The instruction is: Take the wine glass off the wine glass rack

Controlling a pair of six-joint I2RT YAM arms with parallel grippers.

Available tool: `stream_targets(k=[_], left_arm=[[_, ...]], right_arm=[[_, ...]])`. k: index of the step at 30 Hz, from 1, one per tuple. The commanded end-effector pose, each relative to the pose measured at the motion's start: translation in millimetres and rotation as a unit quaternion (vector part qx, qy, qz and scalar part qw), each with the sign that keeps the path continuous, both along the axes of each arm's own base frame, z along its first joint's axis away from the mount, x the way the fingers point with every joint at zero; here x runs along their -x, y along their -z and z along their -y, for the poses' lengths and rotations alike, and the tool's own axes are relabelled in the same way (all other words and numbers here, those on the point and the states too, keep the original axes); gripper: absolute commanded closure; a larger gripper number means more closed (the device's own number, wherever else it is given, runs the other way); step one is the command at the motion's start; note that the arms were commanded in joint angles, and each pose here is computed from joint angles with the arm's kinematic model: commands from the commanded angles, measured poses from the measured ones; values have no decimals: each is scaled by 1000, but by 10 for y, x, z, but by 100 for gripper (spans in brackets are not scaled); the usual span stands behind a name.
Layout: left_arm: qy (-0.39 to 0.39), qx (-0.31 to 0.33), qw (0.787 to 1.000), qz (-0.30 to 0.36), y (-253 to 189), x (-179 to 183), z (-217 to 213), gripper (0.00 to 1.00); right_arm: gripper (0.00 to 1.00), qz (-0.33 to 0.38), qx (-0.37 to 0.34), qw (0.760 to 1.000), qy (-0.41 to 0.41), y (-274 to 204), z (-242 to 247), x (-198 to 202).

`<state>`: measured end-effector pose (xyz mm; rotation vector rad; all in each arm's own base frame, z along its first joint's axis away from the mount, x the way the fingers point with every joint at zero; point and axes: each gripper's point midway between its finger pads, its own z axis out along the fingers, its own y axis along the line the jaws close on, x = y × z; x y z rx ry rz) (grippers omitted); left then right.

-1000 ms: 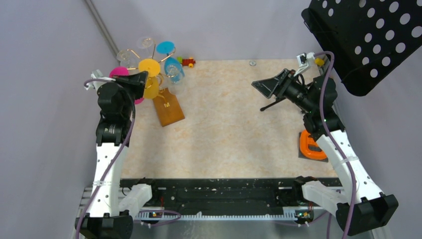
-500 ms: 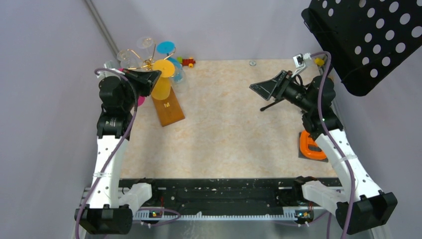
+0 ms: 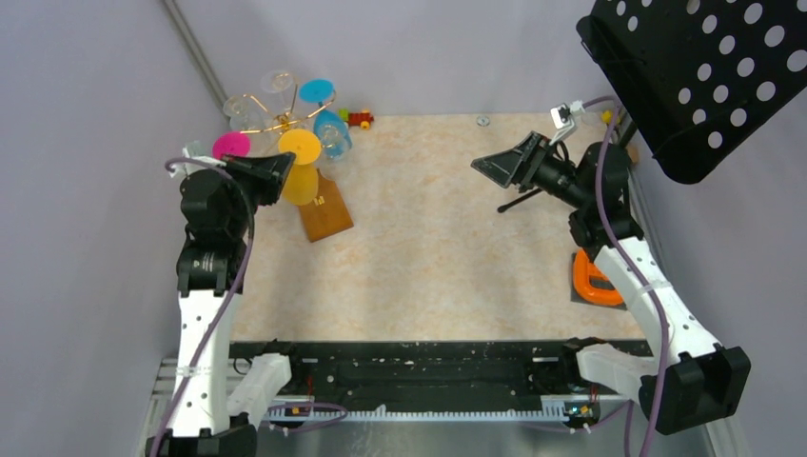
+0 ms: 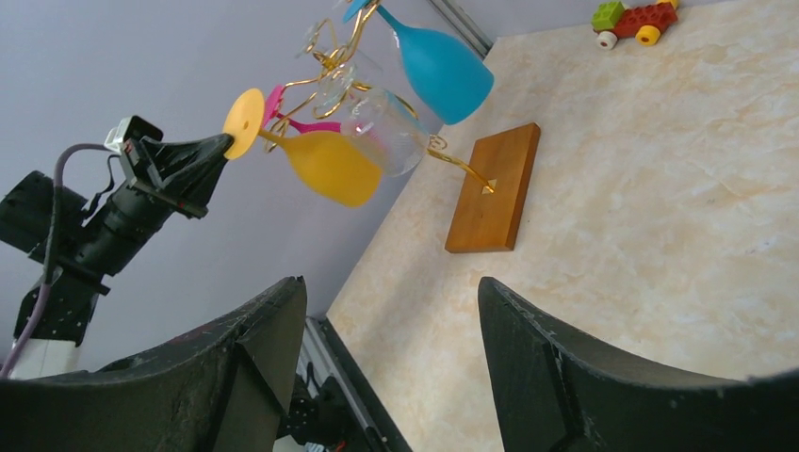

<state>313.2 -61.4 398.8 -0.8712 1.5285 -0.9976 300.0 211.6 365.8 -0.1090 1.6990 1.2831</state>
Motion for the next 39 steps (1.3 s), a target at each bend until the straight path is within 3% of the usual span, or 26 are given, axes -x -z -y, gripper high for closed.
stream_targets(k=[1,13,19,24,27,32,39], left_arm=[[-36,0,999,13,-62,149,-119,100],[0,-24,999,36,-144,512,-5,100],[141,-36,986,86,-329,661,436,100],[231,-74,967,82,-272,848,659,100],[276,-42,956,90,-293,929,785,100],[320,63,938,118,-486,941,900,100],[324,141,929,113,-718,908,905,100]], right_arm=[[31,16,-22,1000,-15,-118,-56,33],[29,2,-49,998,-38,-58,-150,147],[22,-4,-74,996,-56,-19,-372,221],[17,10,-96,992,-79,-94,-598,269],[17,20,-114,989,-93,-150,-734,307],[16,45,-163,981,-93,-316,-815,424],[17,55,-197,978,-44,-340,-666,408]])
